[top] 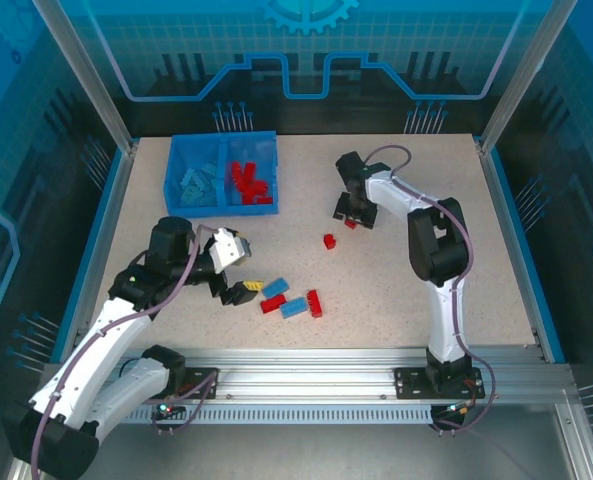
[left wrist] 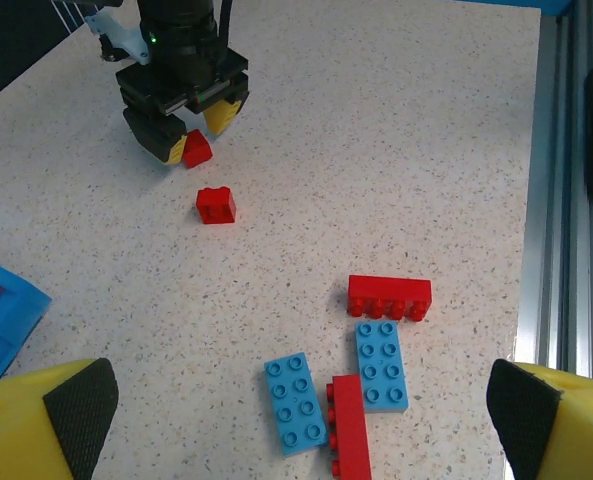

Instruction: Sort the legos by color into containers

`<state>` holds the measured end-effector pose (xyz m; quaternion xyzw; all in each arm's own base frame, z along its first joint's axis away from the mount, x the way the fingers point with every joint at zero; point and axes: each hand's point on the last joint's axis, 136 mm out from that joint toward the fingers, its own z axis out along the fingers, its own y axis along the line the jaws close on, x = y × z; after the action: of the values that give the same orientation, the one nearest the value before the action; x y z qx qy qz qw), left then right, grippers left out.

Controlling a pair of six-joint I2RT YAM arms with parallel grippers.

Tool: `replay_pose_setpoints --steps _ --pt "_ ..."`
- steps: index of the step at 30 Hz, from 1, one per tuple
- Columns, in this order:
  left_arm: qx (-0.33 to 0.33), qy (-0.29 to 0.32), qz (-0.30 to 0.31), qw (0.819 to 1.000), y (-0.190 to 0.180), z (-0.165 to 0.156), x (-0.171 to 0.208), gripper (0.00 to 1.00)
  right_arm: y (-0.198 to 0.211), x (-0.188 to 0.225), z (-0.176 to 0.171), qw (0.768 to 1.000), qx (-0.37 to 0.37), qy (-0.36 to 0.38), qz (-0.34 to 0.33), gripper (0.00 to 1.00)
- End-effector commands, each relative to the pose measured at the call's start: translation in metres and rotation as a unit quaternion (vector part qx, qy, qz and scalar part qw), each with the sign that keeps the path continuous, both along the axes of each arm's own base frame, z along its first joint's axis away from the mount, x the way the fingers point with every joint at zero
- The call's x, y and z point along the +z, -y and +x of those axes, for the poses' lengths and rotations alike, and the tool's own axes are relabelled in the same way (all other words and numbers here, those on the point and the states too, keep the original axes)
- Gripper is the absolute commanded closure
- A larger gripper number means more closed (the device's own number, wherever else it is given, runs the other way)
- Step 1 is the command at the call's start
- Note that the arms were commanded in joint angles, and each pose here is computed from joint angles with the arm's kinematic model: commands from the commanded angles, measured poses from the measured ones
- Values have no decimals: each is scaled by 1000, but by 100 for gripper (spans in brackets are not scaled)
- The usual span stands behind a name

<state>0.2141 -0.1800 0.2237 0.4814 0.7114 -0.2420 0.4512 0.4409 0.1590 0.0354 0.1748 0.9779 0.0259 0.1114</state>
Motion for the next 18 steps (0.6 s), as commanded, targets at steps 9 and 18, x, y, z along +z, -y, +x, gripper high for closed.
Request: replay_pose_setpoints --steps 9,18 --pt "-5 37 6 999 1 5 -1 1 0 4 11 1000 19 6 12 69" --pt "202 106 1 974 -46 51 28 1 -56 123 4 968 177 177 28 72"
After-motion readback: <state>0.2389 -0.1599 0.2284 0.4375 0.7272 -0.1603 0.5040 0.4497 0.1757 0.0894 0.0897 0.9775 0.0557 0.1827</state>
